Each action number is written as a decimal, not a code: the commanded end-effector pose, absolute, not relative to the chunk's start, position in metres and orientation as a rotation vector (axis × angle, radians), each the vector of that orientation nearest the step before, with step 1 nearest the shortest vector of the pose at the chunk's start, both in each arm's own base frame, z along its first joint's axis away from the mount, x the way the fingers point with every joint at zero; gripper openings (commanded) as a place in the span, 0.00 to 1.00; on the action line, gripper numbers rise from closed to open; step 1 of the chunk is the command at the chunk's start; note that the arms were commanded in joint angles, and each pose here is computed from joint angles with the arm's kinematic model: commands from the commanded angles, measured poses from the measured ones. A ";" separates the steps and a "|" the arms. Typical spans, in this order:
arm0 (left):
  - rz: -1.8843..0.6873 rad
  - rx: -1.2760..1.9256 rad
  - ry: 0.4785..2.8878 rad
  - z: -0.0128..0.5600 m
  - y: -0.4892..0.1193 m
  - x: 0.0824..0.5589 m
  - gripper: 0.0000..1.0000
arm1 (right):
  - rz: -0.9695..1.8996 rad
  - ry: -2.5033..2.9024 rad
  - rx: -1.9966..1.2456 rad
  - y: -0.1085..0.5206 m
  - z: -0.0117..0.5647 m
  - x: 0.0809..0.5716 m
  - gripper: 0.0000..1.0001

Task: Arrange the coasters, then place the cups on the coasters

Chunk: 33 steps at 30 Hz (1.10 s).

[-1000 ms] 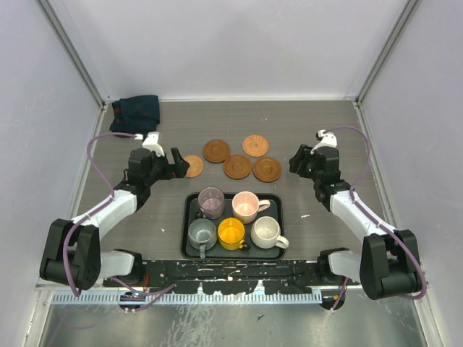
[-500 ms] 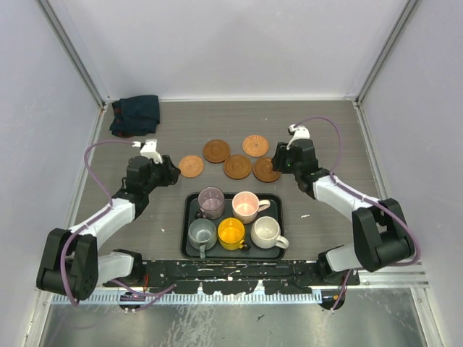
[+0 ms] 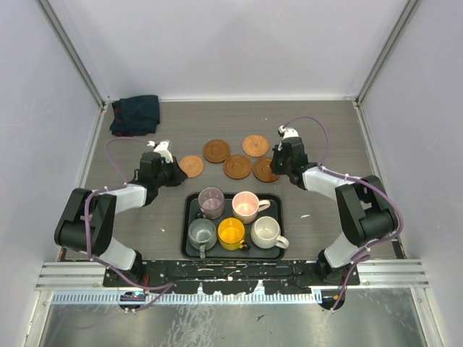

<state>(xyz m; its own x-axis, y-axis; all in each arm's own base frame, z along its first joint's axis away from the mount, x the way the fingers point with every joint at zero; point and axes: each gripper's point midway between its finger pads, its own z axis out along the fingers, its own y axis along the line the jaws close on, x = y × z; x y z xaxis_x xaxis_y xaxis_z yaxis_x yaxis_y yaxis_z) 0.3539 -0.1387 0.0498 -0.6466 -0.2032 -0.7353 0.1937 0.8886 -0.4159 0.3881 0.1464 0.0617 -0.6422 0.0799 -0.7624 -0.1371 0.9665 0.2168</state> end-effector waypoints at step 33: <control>-0.420 -0.071 2.272 0.045 -0.145 0.444 0.70 | 0.027 2.397 0.298 0.072 0.025 0.448 0.01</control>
